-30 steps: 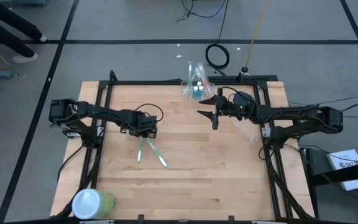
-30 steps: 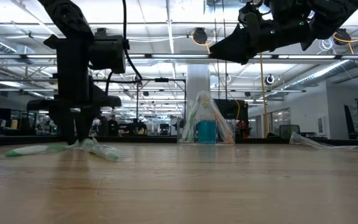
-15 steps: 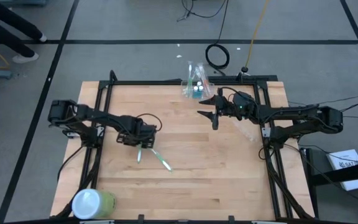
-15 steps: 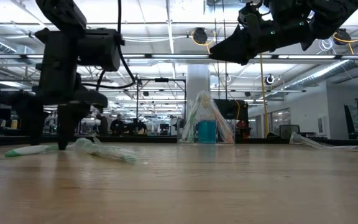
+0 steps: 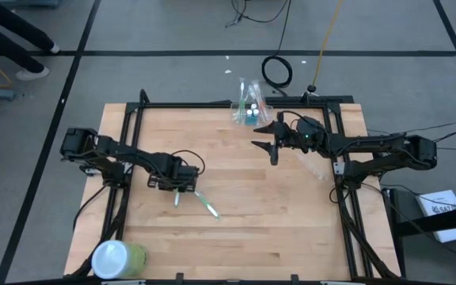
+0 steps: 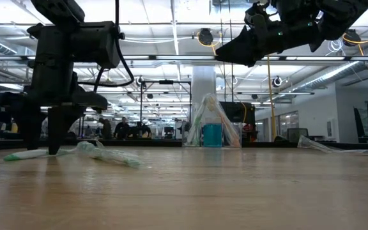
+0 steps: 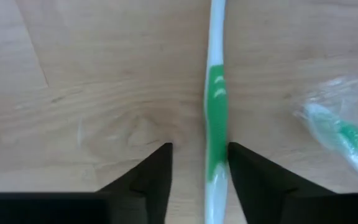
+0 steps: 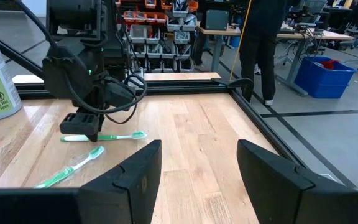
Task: Pick & Place toothbrushing station
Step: Put the green toothbrush into the transparent organizer
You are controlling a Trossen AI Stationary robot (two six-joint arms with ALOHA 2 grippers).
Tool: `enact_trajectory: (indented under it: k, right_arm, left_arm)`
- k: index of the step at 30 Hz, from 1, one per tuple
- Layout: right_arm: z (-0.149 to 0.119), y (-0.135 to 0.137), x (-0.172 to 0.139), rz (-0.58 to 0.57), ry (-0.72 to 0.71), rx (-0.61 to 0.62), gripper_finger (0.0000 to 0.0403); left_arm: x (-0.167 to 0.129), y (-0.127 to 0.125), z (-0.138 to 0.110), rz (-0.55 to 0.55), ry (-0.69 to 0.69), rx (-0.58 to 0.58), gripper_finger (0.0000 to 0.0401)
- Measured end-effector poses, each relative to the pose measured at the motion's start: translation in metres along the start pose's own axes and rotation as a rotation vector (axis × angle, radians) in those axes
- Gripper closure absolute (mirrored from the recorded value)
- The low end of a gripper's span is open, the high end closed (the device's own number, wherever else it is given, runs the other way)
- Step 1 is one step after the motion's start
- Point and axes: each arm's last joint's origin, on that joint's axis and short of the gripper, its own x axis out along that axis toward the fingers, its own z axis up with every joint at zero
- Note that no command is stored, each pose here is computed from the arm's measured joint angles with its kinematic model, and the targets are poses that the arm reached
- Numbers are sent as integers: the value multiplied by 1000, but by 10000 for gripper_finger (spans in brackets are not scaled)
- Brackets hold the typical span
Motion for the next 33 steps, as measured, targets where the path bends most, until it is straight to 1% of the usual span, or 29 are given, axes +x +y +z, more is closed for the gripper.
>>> enact_trajectory:
  k: [4,8,15,17,22,26,33]
  right_arm:
    - [0,0,0,0,0,0,202]
    - [0,0,0,0,0,0,202]
    - [0,0,0,0,0,0,202]
    - [0,0,0,0,0,0,202]
    - [0,0,0,0,0,0,202]
    - [0,0,0,0,0,1,202]
    - [0,0,0,-4,0,8,202]
  left_arm:
    - [0,-2,1,-23,-30,0,285]
    - [0,-5,2,-51,-72,16,322]
    - [-1,-6,2,-55,-77,40,386]
    - [-1,-6,2,-56,-79,52,390]
    - [-1,-5,3,-46,-104,101,378]
    - [-4,-3,8,-40,-169,121,392]
    - [-27,3,13,-119,-281,184,387]
